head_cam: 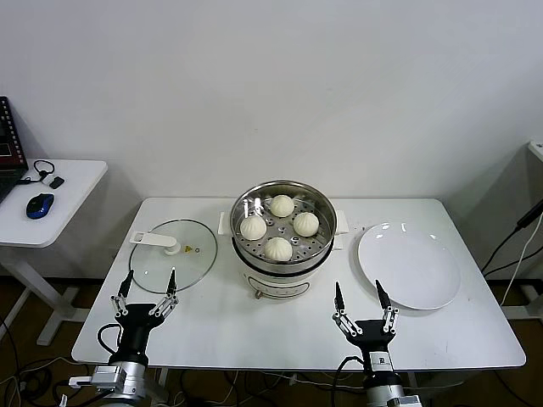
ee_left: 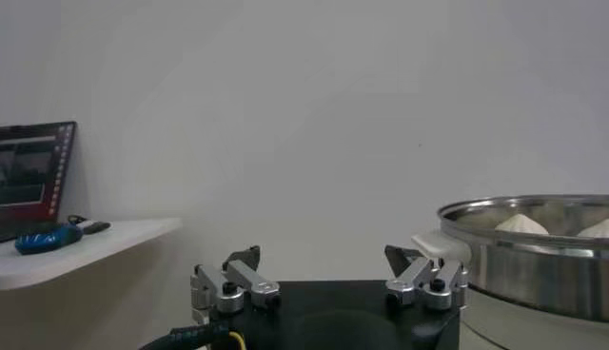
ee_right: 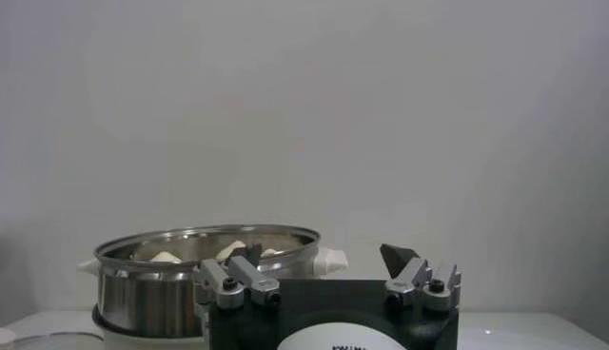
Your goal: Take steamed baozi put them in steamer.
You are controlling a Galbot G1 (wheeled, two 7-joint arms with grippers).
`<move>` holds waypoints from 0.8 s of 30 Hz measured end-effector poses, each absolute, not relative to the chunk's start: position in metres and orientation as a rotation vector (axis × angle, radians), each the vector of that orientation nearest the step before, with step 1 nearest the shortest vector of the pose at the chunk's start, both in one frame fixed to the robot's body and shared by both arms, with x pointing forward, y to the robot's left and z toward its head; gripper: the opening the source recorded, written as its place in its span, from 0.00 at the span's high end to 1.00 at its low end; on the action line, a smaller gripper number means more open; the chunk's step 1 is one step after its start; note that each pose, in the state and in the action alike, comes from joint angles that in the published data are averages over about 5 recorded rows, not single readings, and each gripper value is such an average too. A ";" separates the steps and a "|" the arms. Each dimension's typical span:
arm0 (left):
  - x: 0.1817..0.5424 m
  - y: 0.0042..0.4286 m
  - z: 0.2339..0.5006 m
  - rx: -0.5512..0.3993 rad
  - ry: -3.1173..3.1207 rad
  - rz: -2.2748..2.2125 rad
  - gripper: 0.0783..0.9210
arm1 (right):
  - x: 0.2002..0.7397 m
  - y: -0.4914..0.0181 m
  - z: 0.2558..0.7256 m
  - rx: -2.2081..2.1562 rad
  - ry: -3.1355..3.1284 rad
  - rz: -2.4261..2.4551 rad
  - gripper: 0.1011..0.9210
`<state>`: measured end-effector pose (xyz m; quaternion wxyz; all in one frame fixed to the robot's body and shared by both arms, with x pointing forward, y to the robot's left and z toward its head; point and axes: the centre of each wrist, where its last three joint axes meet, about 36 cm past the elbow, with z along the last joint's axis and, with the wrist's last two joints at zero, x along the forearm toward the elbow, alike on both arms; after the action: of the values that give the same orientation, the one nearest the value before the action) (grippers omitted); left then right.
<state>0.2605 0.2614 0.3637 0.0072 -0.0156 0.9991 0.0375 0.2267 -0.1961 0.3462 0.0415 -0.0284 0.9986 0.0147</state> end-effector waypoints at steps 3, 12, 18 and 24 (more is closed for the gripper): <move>0.260 0.261 0.364 -0.050 3.123 0.116 0.12 | 0.226 -0.195 0.346 -0.085 3.058 0.043 0.12; 0.260 0.259 0.362 -0.050 3.123 0.107 0.12 | 0.224 -0.192 0.346 -0.091 3.059 0.035 0.12; 0.260 0.258 0.362 -0.050 3.123 0.103 0.12 | 0.222 -0.191 0.346 -0.097 3.064 0.032 0.12; 0.260 0.258 0.362 -0.050 3.123 0.104 0.12 | 0.221 -0.191 0.346 -0.100 3.068 0.026 0.12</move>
<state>0.2599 0.2579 0.3620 0.0084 -0.0161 0.9993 0.0332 0.2205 -0.1908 0.3462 0.0359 -0.0326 0.9988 0.0085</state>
